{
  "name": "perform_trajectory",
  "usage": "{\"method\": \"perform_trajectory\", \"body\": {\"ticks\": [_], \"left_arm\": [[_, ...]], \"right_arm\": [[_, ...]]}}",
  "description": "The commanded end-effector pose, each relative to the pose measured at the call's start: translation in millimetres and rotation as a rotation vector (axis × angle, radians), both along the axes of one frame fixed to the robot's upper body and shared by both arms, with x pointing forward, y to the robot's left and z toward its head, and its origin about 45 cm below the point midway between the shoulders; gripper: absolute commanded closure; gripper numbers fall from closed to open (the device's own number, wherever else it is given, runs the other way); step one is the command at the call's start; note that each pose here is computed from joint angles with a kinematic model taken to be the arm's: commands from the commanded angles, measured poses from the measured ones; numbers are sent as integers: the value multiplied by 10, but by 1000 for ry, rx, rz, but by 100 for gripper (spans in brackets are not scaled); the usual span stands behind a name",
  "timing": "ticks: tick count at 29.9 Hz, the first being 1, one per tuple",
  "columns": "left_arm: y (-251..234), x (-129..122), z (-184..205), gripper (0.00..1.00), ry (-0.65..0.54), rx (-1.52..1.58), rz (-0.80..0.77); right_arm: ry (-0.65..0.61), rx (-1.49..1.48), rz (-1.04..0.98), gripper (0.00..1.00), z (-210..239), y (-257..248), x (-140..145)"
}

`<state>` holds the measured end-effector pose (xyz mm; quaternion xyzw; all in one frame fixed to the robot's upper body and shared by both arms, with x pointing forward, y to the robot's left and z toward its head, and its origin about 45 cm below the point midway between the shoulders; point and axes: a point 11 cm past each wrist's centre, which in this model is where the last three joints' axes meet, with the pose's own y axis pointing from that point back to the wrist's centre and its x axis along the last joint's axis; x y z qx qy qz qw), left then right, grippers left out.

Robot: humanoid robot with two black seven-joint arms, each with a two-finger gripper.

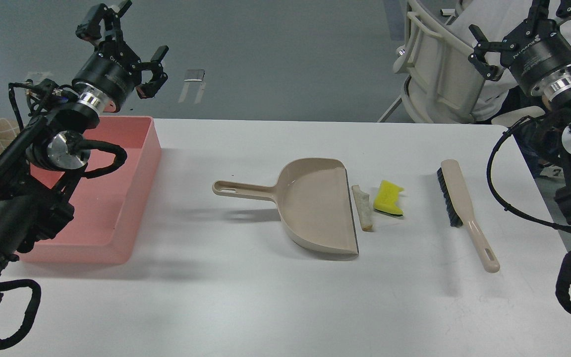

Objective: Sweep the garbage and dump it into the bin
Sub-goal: 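Lower the left arm from the raised pose toward the table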

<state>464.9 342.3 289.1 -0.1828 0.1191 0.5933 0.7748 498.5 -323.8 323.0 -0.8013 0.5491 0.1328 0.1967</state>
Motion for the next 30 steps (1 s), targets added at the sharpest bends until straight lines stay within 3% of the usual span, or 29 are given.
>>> {"method": "perform_trajectory", "body": {"ticks": [1,16,30], "left_arm": [[2,8,20,2,-4,1,3],[-28,-114,-10,2,-5,-4,-25],[225,-1144,-76,6,38,188,-145]], "right_arm": [[1,0,1,0,-2,7,0],[31,-2,-8,0,-173,-52,-64],[27,-19,-48,0,-155,-288,-123]]}}
